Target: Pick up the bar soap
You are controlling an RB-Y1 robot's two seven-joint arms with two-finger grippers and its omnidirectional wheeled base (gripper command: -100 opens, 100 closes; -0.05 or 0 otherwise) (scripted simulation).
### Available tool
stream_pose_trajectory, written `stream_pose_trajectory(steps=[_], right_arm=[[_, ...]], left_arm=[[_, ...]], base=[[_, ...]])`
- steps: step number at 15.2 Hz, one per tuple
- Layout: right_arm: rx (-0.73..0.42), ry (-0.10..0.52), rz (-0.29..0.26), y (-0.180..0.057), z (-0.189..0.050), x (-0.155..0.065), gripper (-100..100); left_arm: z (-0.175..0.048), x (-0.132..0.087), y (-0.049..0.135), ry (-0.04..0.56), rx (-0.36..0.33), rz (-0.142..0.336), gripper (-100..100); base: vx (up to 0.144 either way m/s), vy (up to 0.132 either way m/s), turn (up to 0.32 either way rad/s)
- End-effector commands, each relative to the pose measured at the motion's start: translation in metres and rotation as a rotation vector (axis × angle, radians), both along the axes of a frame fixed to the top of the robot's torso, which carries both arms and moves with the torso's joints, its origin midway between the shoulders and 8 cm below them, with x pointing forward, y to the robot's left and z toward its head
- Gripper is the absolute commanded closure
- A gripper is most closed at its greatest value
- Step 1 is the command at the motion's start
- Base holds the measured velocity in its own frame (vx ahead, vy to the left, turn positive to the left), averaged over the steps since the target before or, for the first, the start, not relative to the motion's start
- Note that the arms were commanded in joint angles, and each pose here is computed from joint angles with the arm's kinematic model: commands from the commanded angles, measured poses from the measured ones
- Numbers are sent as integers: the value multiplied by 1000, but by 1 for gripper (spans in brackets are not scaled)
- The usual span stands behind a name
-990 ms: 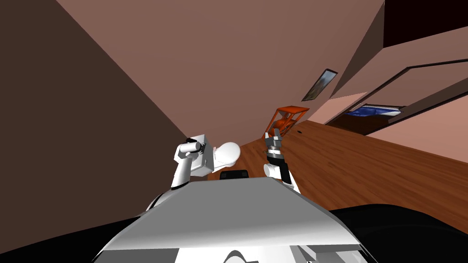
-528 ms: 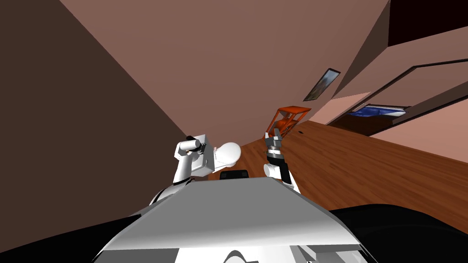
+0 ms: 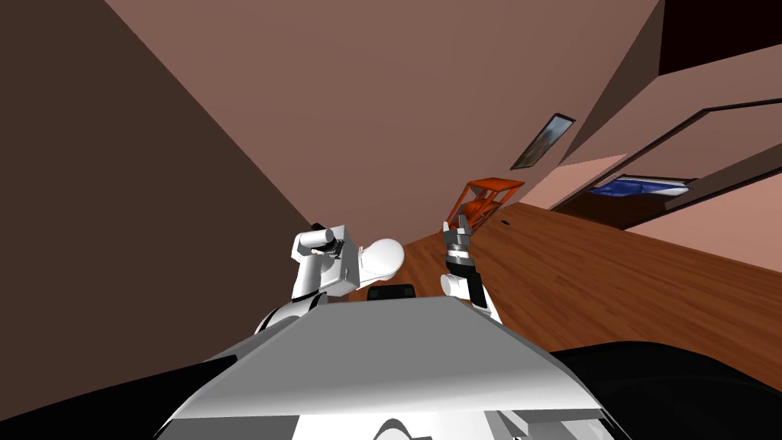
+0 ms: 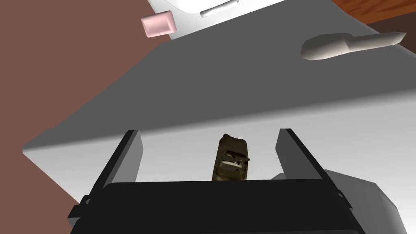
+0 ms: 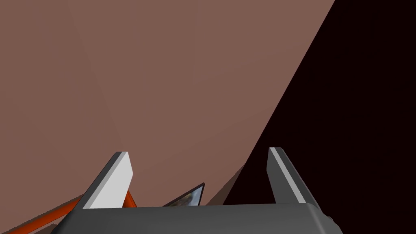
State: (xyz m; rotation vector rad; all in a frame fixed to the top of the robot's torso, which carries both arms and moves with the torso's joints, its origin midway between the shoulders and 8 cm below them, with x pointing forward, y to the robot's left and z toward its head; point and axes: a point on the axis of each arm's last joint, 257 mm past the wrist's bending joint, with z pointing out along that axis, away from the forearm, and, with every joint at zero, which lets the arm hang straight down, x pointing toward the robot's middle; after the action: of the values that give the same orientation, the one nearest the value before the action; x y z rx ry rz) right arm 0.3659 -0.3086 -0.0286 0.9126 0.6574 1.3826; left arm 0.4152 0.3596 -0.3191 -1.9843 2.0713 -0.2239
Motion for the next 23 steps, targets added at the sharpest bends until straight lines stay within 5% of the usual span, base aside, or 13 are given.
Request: stream_pose_trajectory(steps=[1,11,19,20,23], right_arm=[[0,0,0,0,0,0,0],[0,0,0,0,0,0,0],[0,0,0,0,0,0,0],[0,0,0,0,0,0,0],[0,0,0,0,0,0,0]], left_arm=[[4,-4,-1,32,-12,2,-100],[10,-37,-9,193,-53,6,-100],[-9,-29,-11,180,-48,8,-100],[-10,-28,-11,179,-48,8,100],[-10,-29,-11,180,-47,8,100]], base=[[32,25,23],[36,22,16],[-2,3,-8],[0,0,0],[0,0,0]])
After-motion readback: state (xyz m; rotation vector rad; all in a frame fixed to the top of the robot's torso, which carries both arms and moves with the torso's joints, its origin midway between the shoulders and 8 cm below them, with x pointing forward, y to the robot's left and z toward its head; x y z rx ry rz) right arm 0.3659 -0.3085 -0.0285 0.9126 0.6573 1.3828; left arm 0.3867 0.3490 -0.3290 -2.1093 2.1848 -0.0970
